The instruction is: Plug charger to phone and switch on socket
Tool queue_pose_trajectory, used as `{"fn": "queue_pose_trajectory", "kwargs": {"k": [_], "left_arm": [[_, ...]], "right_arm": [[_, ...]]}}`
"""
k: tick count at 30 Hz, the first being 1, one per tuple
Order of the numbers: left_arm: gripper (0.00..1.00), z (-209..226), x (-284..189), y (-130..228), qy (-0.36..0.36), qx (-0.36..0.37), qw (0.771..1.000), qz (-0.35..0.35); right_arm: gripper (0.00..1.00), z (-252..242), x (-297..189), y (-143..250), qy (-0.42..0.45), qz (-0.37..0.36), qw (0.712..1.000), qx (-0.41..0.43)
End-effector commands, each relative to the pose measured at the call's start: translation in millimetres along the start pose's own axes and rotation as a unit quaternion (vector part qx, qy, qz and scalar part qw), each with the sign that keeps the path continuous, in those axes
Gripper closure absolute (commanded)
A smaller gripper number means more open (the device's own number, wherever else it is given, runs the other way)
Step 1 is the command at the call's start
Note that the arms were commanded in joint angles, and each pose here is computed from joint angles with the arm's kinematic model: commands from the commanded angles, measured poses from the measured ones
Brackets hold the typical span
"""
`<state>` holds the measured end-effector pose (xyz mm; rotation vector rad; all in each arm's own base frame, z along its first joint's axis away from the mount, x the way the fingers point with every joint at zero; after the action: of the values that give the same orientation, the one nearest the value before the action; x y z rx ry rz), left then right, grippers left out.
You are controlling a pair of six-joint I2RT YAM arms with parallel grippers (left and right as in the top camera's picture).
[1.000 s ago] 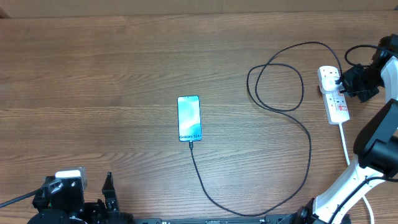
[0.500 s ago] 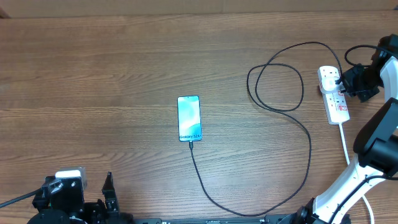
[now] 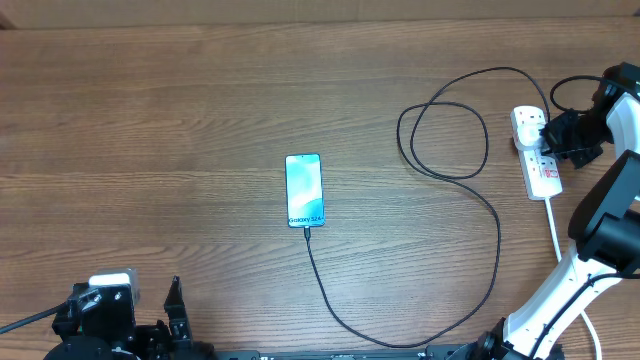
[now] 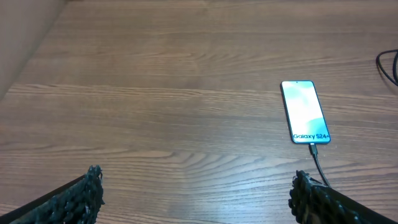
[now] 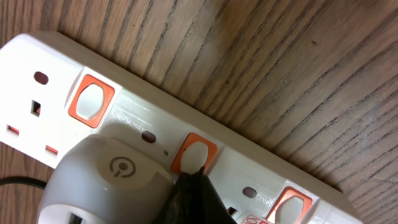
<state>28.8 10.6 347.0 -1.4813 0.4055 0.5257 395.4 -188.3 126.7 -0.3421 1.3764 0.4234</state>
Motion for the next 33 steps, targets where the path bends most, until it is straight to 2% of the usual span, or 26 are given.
{"fn": "queue_pose_trajectory", "kwargs": {"k": [1,11,24,33], "left_arm": [[0.0,1.7,-2.5,1.7,-0.008,-0.008,1.0,-0.007],[0.0,1.7,-2.5,1.7,-0.008,-0.008,1.0,-0.007],[0.0,1.7,-2.6,1.6,-0.008,-0.008,1.0,-0.007],[0.0,1.7,-2.5,1.7,-0.008,-0.008,1.0,-0.007]], "right_arm": [[0.96,6.9,6.3,-0.8,-0.021,0.018,1.0,-0.004],[0.96,7.1,-32.9,-18.0,-0.03,-0.002,1.0,0.001],[0.96,10.1,-2.7,-15.9,-0.015,0.028,0.999,-0.004],[0.96,37.7,4.9,3.4,-0.008,0.025,0.998,-0.055]]}}
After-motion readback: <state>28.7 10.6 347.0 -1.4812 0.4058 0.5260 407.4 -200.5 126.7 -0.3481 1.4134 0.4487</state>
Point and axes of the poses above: each gripper's point midway between its finger pads, its own x axis out along the fingers, its own z axis along the line the jaws close on, y = z × x, the point moved 10 cm from there along -x, back along the fingers, and after that the axes turned 3 degrees about x, right-handed, at the moved point
